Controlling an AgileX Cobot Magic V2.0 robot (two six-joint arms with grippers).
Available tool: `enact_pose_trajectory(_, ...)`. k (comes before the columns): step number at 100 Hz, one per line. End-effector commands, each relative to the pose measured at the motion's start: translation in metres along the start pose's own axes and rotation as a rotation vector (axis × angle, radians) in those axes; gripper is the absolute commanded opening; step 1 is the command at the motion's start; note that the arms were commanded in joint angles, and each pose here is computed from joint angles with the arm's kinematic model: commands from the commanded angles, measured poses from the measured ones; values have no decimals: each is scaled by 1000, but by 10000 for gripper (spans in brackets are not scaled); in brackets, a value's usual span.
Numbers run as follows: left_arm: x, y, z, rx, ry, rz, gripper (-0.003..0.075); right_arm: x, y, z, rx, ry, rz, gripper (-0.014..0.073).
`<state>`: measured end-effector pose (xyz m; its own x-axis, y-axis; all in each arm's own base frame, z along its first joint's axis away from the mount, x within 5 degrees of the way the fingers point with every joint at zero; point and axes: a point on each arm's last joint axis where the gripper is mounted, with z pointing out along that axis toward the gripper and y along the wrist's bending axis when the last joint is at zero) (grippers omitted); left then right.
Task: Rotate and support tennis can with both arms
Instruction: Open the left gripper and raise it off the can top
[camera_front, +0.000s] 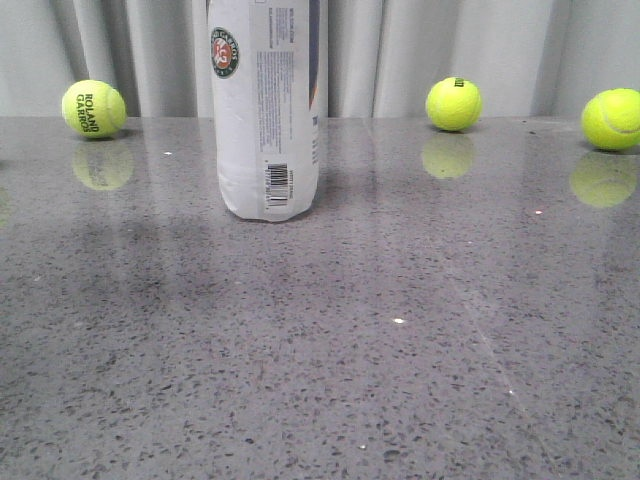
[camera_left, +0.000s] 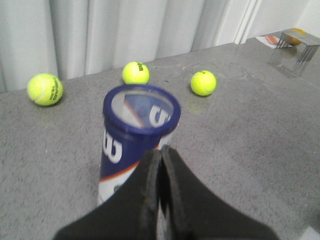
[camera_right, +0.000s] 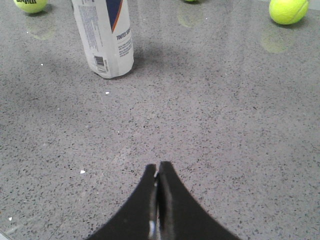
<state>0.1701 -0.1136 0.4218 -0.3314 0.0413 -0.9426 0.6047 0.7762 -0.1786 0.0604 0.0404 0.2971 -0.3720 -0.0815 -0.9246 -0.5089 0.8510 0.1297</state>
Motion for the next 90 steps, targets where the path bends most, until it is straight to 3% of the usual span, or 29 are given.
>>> enact_pose_trajectory(1,0,-1,-14,-8,-118,-21,-20,-14,1,-3,-4,-91,-7,-67)
enact_pose_trajectory(25,31,6,-30,-67,-215,-20,-20,-14,1,-3,-4,-91,-7,-67)
enact_pose_trajectory(90,89,14,-37,-116,-106,86,-20,-14,1,-3,-4,-91,-7,-67)
